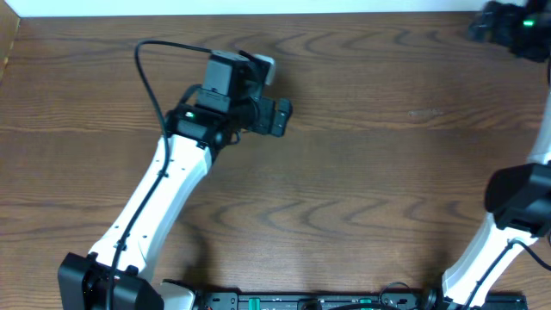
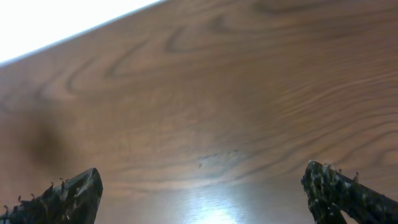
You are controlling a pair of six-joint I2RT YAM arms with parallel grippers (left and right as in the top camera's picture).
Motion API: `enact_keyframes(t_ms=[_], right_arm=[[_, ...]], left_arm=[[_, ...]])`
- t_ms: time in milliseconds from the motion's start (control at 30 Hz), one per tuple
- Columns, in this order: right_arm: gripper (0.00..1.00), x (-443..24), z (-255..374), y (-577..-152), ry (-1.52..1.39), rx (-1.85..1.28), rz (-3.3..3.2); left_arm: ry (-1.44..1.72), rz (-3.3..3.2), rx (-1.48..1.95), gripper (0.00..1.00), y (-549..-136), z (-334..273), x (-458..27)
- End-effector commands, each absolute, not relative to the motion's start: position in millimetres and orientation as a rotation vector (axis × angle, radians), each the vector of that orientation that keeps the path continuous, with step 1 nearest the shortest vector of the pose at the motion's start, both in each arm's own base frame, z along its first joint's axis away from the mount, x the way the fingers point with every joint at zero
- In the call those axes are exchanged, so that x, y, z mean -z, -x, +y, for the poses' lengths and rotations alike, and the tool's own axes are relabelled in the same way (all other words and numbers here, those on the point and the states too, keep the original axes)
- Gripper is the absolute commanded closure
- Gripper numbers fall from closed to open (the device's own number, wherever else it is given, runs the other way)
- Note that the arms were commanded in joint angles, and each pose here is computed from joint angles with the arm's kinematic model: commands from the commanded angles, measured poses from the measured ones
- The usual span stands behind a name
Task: Untangle cables
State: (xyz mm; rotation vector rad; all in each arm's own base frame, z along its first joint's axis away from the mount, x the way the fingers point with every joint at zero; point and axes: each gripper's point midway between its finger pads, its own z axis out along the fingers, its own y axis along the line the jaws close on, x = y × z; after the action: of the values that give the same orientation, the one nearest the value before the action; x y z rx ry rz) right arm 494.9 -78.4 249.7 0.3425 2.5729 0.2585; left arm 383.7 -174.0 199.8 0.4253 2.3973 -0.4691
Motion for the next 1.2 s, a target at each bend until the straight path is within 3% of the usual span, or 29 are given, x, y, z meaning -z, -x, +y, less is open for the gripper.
enact_keyframes(t_ms=[0, 333, 700, 967, 1167], right_arm=[[0.01, -249, -58, -492, -0.279, -0.169, 2.611], [0.01, -232, 10, -464, -0.206, -0.154, 2.774], [0.01, -244, 34, -455, -0.194, 0.208, 2.725], [0.01, -247, 52, -451, -0.148, 0.13, 2.734], [0.01, -278, 55, -444, 0.018, 0.096, 2.661]], left_arm=[[-0.395, 2.352, 0.518, 0.0, -391, -163, -218], [-0.265, 2.391, 0.48, 0.0, -399, -128, -213], [-0.174, 2.536, 0.247, 0.0, -382, -92, -184], [-0.225, 2.449, 0.234, 0.0, -362, -88, -202], [-0.199, 2.36, 0.236, 0.0, -345, -79, -215]])
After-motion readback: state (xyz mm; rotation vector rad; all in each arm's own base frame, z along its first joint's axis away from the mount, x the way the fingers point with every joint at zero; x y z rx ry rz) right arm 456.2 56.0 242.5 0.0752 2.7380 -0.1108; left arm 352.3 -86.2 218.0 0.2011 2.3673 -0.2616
